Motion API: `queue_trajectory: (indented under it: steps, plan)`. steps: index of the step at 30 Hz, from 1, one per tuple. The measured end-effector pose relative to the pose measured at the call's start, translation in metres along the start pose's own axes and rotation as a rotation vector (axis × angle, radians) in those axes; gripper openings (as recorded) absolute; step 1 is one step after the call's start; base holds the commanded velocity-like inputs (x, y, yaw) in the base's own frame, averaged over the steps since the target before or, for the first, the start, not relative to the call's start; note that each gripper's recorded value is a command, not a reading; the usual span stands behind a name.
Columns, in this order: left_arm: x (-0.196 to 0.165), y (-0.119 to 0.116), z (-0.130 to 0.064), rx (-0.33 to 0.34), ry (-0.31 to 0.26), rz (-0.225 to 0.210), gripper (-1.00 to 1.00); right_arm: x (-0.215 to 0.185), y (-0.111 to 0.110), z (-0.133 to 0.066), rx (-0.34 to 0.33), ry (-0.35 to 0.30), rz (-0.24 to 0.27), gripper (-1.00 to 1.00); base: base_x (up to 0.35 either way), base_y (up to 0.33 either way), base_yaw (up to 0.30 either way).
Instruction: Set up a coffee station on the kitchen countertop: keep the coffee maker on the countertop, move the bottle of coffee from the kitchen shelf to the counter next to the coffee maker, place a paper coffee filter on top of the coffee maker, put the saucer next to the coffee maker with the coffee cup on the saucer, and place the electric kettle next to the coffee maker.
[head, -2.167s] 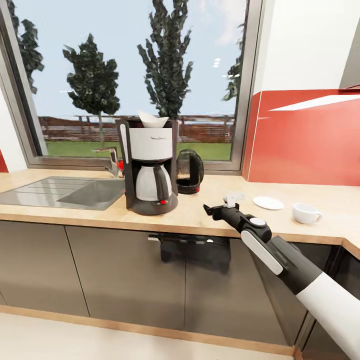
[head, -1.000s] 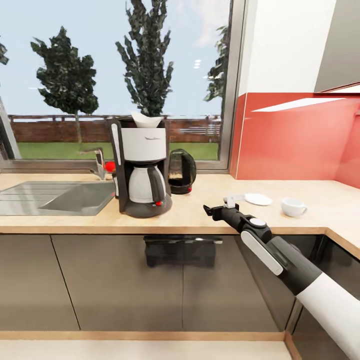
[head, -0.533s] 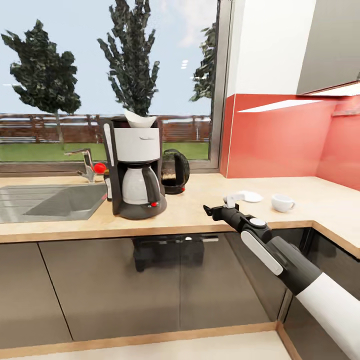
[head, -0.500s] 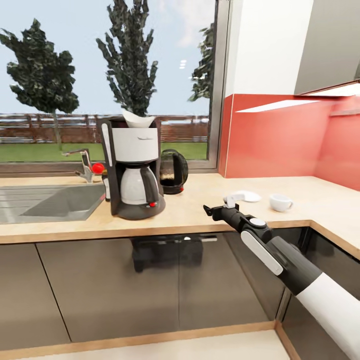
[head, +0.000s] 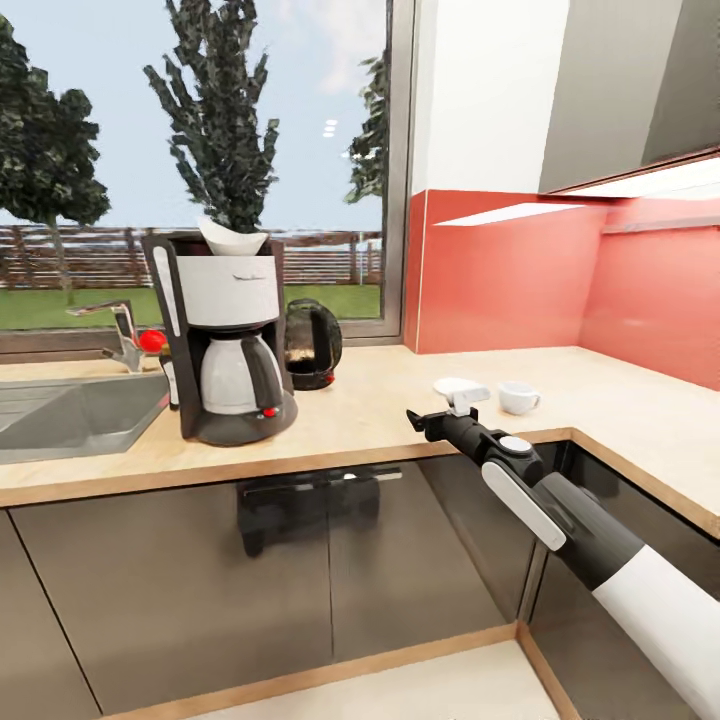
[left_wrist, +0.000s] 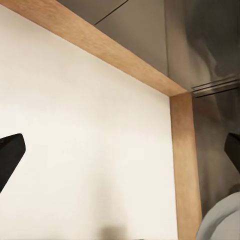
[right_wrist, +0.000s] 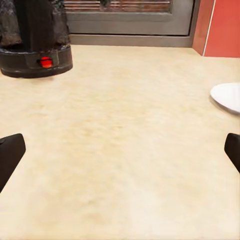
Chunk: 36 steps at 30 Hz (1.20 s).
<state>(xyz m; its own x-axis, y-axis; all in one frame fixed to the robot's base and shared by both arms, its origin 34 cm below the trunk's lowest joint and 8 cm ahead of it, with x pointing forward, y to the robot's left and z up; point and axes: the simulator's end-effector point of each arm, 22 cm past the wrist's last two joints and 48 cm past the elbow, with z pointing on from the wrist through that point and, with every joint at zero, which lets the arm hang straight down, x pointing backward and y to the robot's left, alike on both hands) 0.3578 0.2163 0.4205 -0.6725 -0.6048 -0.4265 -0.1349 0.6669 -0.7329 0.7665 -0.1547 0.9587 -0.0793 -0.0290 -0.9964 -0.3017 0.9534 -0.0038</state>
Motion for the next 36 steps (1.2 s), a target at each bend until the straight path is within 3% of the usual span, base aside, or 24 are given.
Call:
queue_trajectory:
  steps: [14, 26, 28, 30, 31, 32, 34, 36]
  plan:
    - [0.002, -0.001, 0.001, 0.0, 0.004, 0.001, 1.0, 0.001, 0.0, 0.0, 0.0, 0.001, 0.0, 1.0, -0.183, -0.152, -0.002]
    - [0.001, 0.0, 0.0, 0.001, 0.002, 0.002, 1.0, 0.001, 0.0, 0.0, 0.001, 0.003, -0.001, 1.0, -0.021, -0.017, 0.0]
    - [-0.022, -0.002, 0.003, 0.017, -0.031, 0.041, 1.0, 0.002, -0.002, 0.0, 0.002, 0.007, 0.003, 1.0, 0.0, 0.0, 0.0]
    - [-0.047, -0.012, 0.009, 0.052, -0.063, 0.086, 1.0, 0.003, -0.003, -0.001, 0.002, 0.009, 0.003, 1.0, 0.0, 0.0, 0.0]
    - [-0.074, -0.033, 0.016, 0.129, -0.056, 0.133, 1.0, 0.001, -0.002, -0.001, -0.002, 0.007, 0.003, 1.0, 0.0, 0.0, 0.0]
    - [-0.09, -0.045, 0.019, 0.165, -0.062, 0.158, 1.0, 0.0, -0.001, -0.002, -0.005, 0.005, 0.002, 1.0, 0.0, 0.0, 0.0]
    - [-0.105, -0.063, 0.021, 0.221, -0.042, 0.18, 1.0, 0.0, -0.001, -0.003, -0.01, 0.009, -0.002, 1.0, 0.0, 0.0, 0.0]
    - [-0.142, -0.114, 0.022, 0.348, -0.007, 0.231, 1.0, 0.005, -0.014, -0.009, -0.021, 0.046, -0.029, 1.0, 0.0, 0.0, 0.0]
